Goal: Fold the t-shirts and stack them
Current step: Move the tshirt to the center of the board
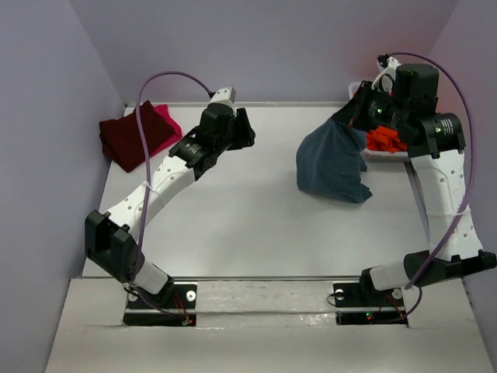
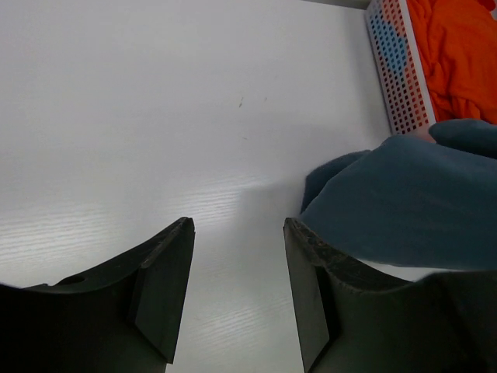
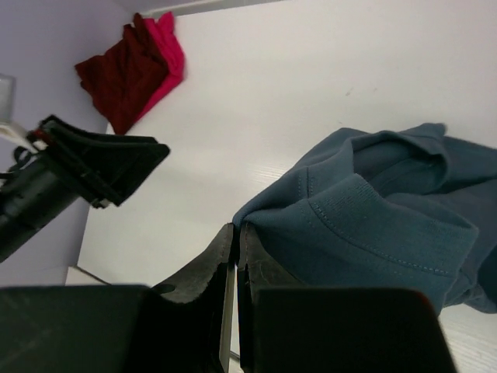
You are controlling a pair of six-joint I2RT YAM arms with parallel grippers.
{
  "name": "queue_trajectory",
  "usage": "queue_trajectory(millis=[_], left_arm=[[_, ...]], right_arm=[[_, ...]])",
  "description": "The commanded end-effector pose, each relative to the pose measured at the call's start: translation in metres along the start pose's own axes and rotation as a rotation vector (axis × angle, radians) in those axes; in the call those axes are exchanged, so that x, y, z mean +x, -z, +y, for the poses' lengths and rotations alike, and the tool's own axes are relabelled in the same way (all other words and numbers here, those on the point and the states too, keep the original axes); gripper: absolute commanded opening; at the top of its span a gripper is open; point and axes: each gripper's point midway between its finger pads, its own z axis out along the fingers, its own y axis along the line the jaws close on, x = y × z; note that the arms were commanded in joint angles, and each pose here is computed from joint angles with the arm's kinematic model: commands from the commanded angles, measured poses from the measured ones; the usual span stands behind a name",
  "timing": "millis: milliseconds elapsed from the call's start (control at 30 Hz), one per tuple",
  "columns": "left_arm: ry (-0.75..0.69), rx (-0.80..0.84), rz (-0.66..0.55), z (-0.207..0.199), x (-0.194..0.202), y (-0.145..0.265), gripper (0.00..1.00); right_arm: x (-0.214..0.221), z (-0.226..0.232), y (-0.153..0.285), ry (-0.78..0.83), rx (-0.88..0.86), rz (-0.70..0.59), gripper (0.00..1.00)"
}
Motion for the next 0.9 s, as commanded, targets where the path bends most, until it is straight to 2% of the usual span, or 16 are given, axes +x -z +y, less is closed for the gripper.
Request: queue_trajectory(millis=[0,133,367,400,500,700,867], left_arm=[[0.017,0.015,-0.115,-0.003,-0.025,0.022,0.61],[0.023,0.017,-0.128,-0.004,-0.025,0.028,0.61],[-0.003,-0.031,-0.226,-0.013,-0.029,0.048,0.6],[0.005,-0.01,-0.288,-0.018,-0.045,0.074,0.6],[-0.013,-0.023,-0.371,-0.029,-0.063,0.099,0.6],[-0.008,-0.034,-0.46,-0.041,-0.085,0.132,0.6],[-0.001,-0.057,-0.482,-0.04,-0.084,0.14,0.6]], right_arm=[[-0.038,0.064,0.034,0.108,-0.217,-0.162,0.07],[-0.047,0.082,0.053,0.162,-0.276,-0.21,0.07],[-0.081,0.124,0.121,0.228,-0.407,-0.441,0.07],[-0.083,0.128,0.128,0.234,-0.421,-0.46,0.07],[-0.09,0.137,0.15,0.251,-0.445,-0.524,0.07],[-0.097,0.144,0.167,0.275,-0.466,-0.581,0.07],[-0.102,0.144,0.169,0.265,-0.456,-0.589,0.07]])
